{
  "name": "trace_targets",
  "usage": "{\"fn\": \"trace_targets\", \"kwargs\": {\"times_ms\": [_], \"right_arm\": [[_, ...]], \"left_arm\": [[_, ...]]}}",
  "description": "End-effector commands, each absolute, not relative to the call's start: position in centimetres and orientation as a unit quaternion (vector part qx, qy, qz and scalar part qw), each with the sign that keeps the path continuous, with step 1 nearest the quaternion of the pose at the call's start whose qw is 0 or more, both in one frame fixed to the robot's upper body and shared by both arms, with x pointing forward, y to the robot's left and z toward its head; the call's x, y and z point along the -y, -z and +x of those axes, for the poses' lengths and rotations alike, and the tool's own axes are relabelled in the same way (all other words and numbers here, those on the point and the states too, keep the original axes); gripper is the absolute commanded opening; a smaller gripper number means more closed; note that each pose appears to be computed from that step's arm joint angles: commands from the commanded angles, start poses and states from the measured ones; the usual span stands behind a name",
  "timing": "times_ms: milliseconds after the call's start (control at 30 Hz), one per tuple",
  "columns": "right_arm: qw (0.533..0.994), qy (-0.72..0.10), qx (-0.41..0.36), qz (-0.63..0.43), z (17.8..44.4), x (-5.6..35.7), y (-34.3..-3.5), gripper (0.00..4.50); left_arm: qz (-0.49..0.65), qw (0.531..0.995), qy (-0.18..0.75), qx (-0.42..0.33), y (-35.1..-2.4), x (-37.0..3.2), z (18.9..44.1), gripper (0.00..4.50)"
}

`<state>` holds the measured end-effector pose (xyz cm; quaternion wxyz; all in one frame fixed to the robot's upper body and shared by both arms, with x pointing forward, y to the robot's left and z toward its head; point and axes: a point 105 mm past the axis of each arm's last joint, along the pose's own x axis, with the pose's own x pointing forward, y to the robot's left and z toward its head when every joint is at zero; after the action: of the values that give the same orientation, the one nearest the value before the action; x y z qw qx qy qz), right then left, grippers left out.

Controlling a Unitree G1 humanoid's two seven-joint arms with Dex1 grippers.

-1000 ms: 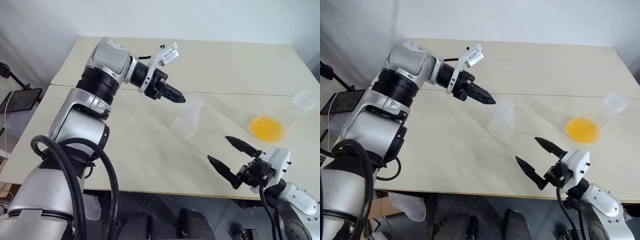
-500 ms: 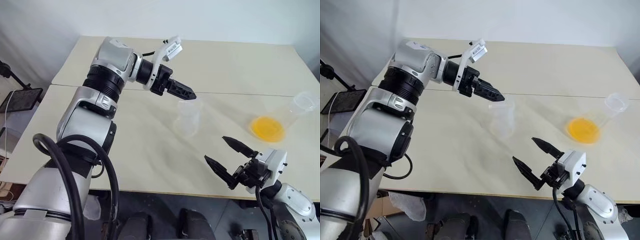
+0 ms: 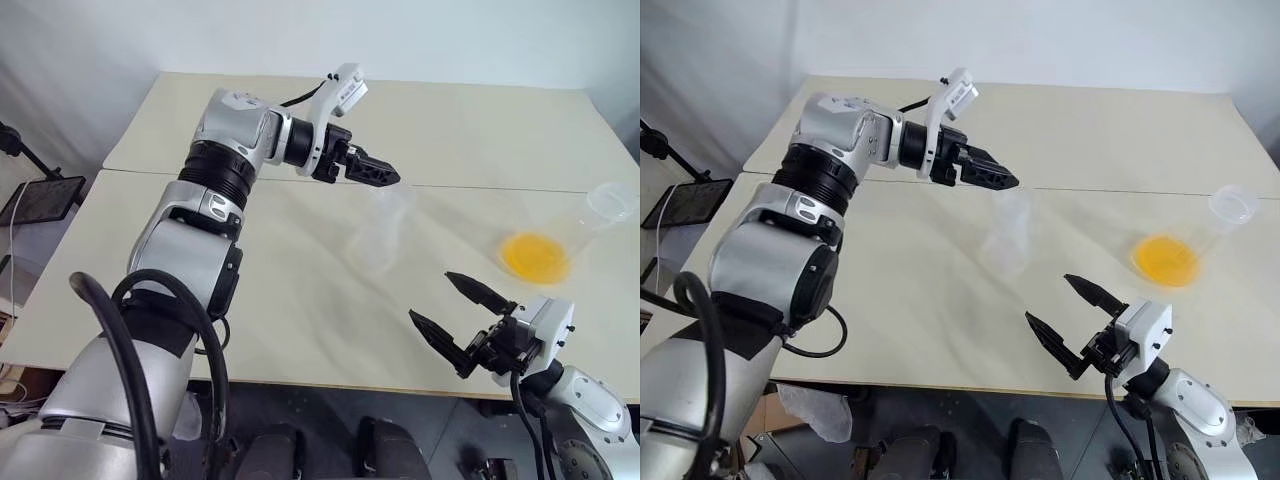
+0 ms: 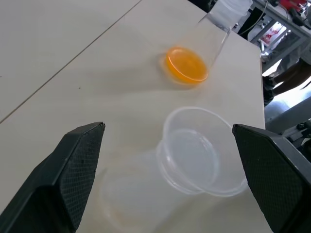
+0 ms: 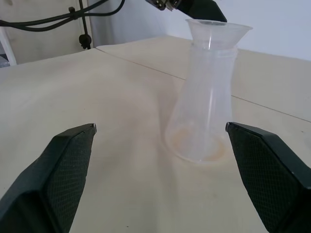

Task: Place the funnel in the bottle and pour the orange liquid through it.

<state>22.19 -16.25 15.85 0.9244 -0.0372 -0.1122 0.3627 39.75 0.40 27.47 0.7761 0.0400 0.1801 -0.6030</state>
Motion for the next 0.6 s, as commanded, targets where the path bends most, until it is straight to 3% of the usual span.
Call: {"fn": "trace_targets", "kwargs": {"times_ms": [33,200,433,600], "right_arm": [[0.925,-0.35,0.139,-0.044,21.9,16.5,-17.0,4.5],[0.937,-0.32,0.135,-0.033,21.6,17.8,-17.4,4.5],[0.954,-0.258,0.145,-0.041,21.2,20.0,-17.9,4.5],[0.973,-0.165,0.154,-0.049,19.9,23.4,-18.1,4.5]], "left_arm": [[0.027,0.744,0.664,-0.074,-29.5,-1.0,38.7,4.49],[0.008,0.733,0.672,0.103,-29.8,-6.1,38.0,4.49],[0.077,0.772,0.606,0.176,-26.6,-12.4,36.1,4.49],[0.08,0.82,0.545,0.155,-23.3,-15.7,34.1,4.49]]}}
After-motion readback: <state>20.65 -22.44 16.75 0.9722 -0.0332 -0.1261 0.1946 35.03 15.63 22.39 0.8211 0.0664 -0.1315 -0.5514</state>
